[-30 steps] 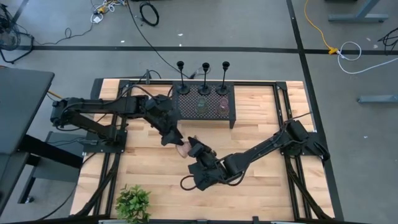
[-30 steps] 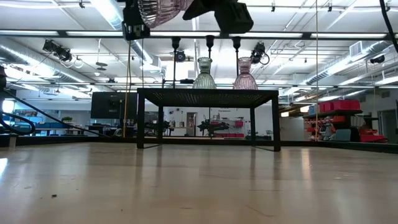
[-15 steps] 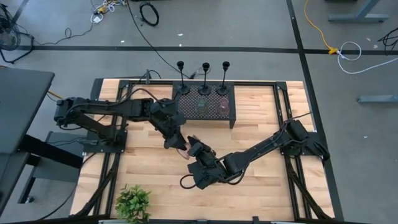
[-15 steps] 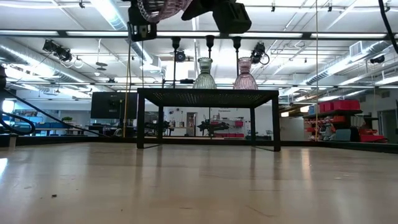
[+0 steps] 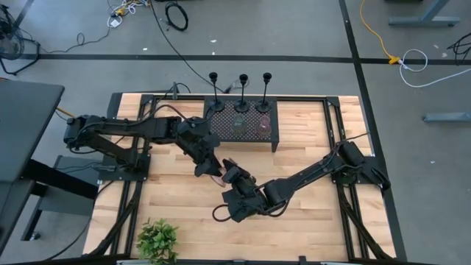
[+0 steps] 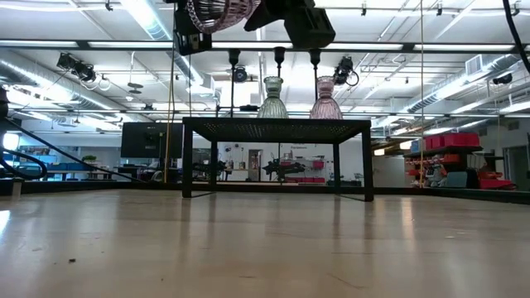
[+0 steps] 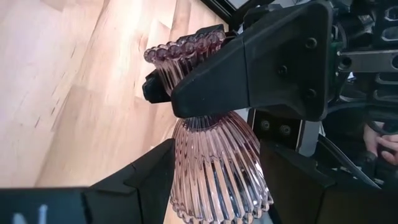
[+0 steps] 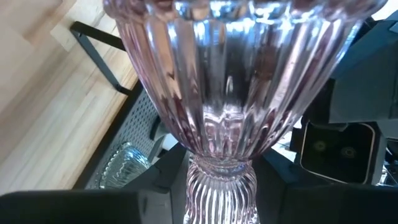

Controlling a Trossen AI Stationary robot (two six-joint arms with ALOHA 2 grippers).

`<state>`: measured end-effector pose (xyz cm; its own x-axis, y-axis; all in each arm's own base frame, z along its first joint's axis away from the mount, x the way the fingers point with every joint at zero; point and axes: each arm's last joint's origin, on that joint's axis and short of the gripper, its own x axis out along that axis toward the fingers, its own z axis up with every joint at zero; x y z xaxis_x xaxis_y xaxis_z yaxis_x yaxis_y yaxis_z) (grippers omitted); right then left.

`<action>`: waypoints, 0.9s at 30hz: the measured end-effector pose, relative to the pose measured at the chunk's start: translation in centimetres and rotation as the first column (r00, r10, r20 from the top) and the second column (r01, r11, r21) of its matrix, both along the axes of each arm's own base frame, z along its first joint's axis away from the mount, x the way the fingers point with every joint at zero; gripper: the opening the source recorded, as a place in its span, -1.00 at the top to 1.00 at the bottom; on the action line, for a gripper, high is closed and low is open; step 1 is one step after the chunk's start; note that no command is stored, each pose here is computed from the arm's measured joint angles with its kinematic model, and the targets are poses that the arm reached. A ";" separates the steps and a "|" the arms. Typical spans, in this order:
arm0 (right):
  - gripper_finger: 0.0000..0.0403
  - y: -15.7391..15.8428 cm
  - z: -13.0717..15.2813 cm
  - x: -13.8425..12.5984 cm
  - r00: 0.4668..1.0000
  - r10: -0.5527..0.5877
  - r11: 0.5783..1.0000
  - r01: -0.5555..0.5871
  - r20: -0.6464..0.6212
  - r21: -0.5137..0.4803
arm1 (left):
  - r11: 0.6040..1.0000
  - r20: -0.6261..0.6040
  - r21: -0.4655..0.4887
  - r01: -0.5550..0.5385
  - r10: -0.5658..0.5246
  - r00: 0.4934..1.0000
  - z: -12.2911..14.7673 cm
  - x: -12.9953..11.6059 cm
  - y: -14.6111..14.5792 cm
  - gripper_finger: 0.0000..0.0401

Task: Pick & Place candle stick holders
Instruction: Put the purple glass candle holder on the shelf aligned with the other green and purple glass candle holders

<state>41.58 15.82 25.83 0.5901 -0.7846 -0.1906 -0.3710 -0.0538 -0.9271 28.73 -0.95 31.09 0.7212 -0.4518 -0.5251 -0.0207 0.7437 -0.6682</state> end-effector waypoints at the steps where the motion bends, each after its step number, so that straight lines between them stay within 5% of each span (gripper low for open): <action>1: 0.38 0.0 0.0 0.0 1.000 -0.001 1.000 0.001 -0.001 -0.001 | 1.000 -0.004 -0.003 -0.002 0.002 1.000 0.0 0.0 0.0 -0.17; 27: 0.38 -0.1 0.0 -0.1 1.000 -0.025 1.000 0.026 0.014 -0.007 | 0.999 0.010 -0.026 -0.025 0.025 1.000 0.3 0.0 -0.1 -0.17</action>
